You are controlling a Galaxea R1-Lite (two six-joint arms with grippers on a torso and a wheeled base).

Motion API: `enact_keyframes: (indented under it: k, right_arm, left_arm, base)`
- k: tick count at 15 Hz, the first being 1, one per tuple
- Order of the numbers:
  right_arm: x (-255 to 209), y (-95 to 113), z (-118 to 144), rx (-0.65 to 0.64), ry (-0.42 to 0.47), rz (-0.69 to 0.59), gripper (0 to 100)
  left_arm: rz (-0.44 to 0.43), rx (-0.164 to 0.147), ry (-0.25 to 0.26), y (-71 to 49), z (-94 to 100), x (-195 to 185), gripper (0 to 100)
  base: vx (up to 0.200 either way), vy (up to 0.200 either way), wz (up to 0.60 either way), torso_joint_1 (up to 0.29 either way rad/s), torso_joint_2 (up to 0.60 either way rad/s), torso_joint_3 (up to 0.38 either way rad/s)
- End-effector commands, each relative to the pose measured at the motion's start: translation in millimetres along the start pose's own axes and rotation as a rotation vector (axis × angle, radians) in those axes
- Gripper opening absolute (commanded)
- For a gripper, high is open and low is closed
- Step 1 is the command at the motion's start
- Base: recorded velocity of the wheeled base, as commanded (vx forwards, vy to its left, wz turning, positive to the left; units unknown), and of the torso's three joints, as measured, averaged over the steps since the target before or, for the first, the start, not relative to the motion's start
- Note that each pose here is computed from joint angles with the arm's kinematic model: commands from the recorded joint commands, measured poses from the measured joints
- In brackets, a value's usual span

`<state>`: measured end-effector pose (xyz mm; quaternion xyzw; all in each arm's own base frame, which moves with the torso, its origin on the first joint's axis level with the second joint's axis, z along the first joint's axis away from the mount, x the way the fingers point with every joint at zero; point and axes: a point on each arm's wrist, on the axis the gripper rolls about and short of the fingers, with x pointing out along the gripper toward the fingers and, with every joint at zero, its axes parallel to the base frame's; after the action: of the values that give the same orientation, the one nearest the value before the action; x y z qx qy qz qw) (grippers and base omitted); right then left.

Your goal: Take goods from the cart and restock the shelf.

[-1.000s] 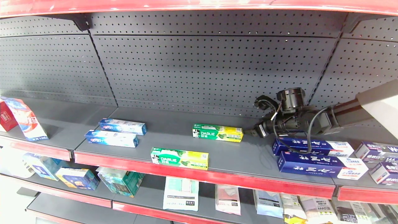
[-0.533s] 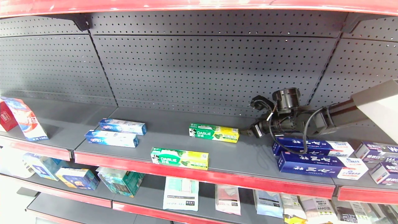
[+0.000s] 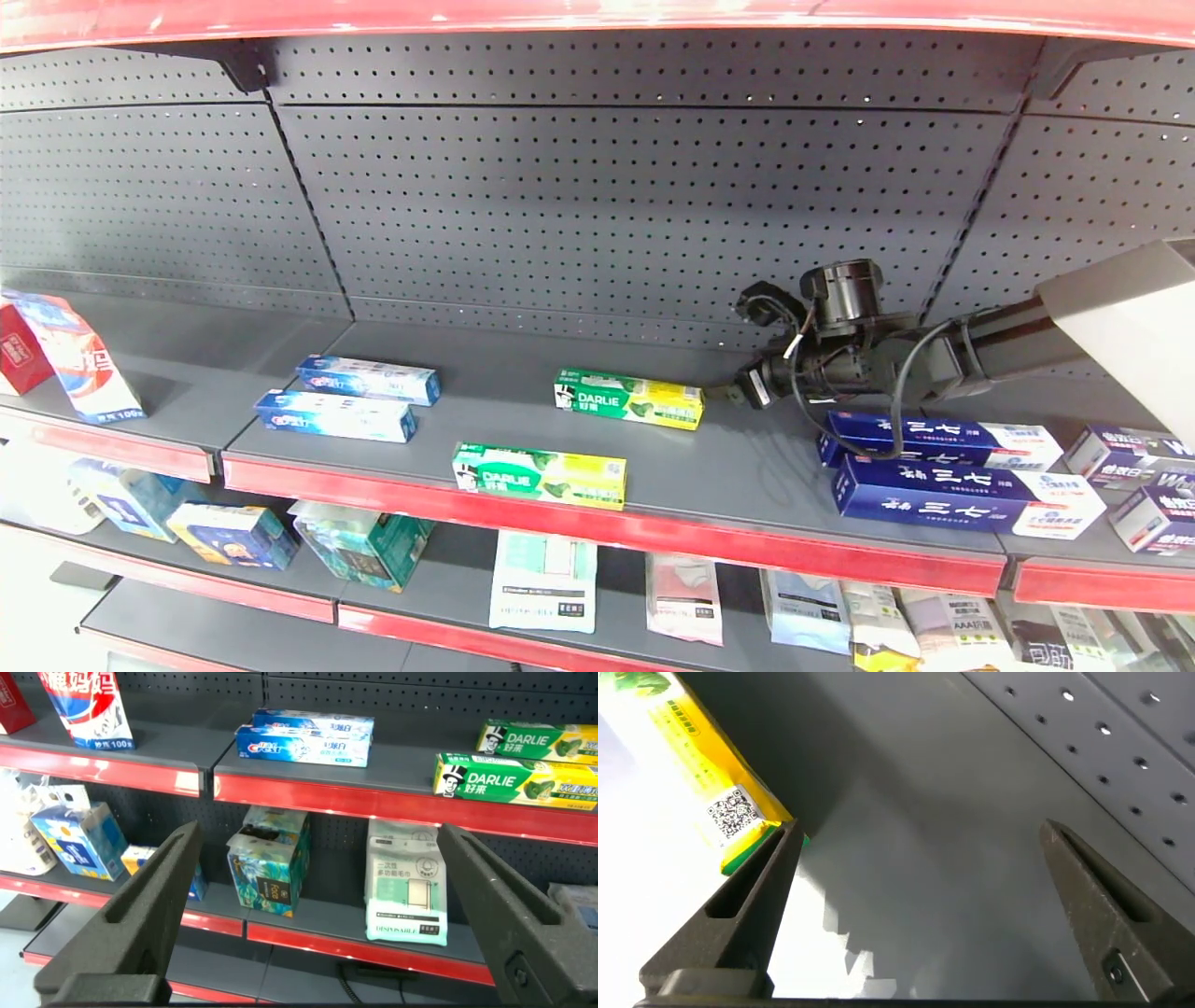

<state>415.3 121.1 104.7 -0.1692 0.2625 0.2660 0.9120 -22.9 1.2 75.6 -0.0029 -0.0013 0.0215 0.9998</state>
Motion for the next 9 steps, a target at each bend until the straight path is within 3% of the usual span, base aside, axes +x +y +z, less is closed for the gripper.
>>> enact_keyframes:
  k: [1, 9]
  right_arm:
    - [2.6, 4.4, 1.1, -0.002, -0.002, 0.01, 100]
    - [8.0, 7.9, 1.5, 0.001, 0.005, 0.004, 100]
  left_arm:
    - [0.0, 0.0, 0.001, 0.0, 0.1, 0.1, 100]
    - [0.0, 0.0, 0.001, 0.0, 0.1, 0.1, 100]
  base:
    - [0.0, 0.0, 0.0, 0.0, 0.0, 0.0]
    - [0.0, 0.0, 0.0, 0.0, 0.0, 0.0]
